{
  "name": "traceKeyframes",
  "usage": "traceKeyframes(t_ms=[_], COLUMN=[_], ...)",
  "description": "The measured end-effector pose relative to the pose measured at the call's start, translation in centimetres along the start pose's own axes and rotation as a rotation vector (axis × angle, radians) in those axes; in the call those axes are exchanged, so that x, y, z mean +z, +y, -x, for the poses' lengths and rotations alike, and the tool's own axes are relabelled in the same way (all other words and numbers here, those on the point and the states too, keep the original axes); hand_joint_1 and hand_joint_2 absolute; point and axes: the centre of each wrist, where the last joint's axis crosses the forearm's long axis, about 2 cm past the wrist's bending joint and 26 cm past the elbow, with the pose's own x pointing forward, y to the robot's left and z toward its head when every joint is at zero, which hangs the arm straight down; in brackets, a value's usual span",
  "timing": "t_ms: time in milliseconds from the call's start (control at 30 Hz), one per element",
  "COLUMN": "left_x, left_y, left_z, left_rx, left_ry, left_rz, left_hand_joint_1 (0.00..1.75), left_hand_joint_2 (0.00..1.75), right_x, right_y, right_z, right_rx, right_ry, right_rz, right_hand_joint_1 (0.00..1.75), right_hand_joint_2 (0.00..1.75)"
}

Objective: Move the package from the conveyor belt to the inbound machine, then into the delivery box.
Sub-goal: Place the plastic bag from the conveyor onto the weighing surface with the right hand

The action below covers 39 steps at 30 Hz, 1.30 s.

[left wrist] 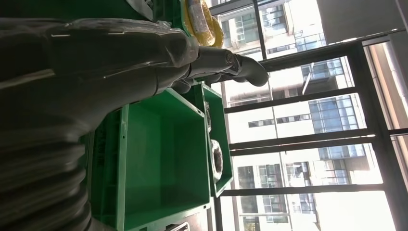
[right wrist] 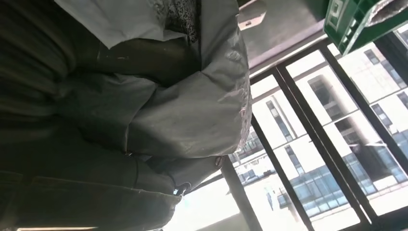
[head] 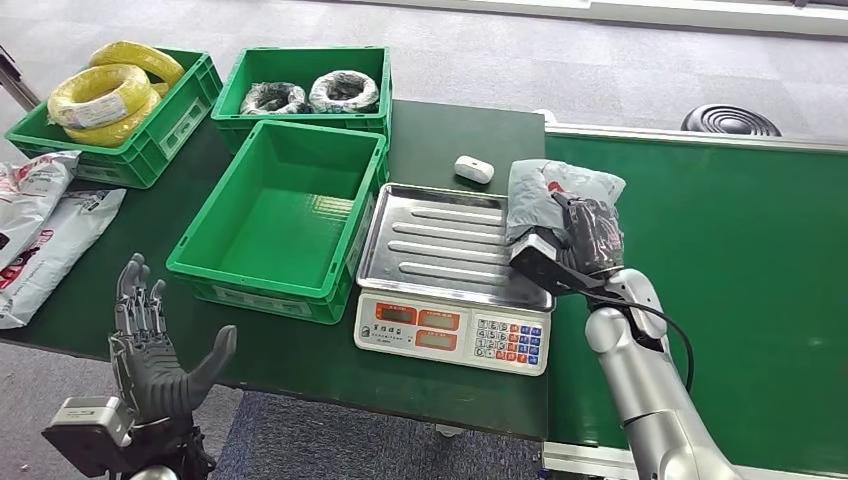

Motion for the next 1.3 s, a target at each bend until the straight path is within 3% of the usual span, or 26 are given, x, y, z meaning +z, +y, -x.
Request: traceKeyframes(t_ms=[267, 567, 600, 700, 733, 800, 933, 1100, 1300], left_x=[-0.6, -1.5, -1.6, -1.8, -1.9, -2.2, -2.5, -2.5, -2.1], left_y=[-0.2, -0.5, -0.5, -0.6, -0.7, -0.7, -0.8, -0.7, -1.2], left_z=[0.0, 0.1, 0.1, 0.1, 0.1, 0.1, 0.3, 0.3, 0.6], left_rx=[0.010, 0.019, 0.019, 0.021, 0.023, 0.026, 0.024, 0.006, -0.013], left_ry=[-0.015, -0.030, -0.031, -0.029, -0.027, -0.024, -0.017, -0.002, 0.068], left_rz=[0.004, 0.011, 0.011, 0.012, 0.013, 0.016, 0.020, 0.038, 0.080], left_hand_joint_1=[0.00, 0.00, 0.00, 0.00, 0.00, 0.00, 0.00, 0.00, 0.00], left_hand_joint_2=[1.75, 1.75, 1.75, 1.75, 1.75, 1.75, 1.75, 1.75, 1.75], right_x=[-1.8, -4.0, -4.3, -5.4, -5.8, -6.3, -6.3, -6.0, -3.7], right_y=[-1.3, -1.1, -0.9, 0.1, 0.5, 1.8, 4.1, 5.1, 5.3], right_z=[-2.2, -5.3, -5.5, -6.0, -6.1, -6.2, -6.4, -6.3, -5.4], right_rx=[-0.023, -0.024, -0.026, -0.033, -0.030, -0.013, 0.003, -0.031, -0.253], right_ry=[-0.094, -0.147, -0.133, -0.062, -0.030, 0.029, 0.070, 0.059, 0.020], right_rz=[0.094, 0.054, 0.033, -0.087, -0.140, -0.252, -0.411, -0.462, -0.364], right_hand_joint_1=[1.75, 1.75, 1.65, 0.34, 0.00, 0.00, 0.00, 0.00, 0.00], right_hand_joint_2=[1.75, 1.75, 1.75, 1.75, 1.75, 1.75, 0.00, 0.00, 0.00])
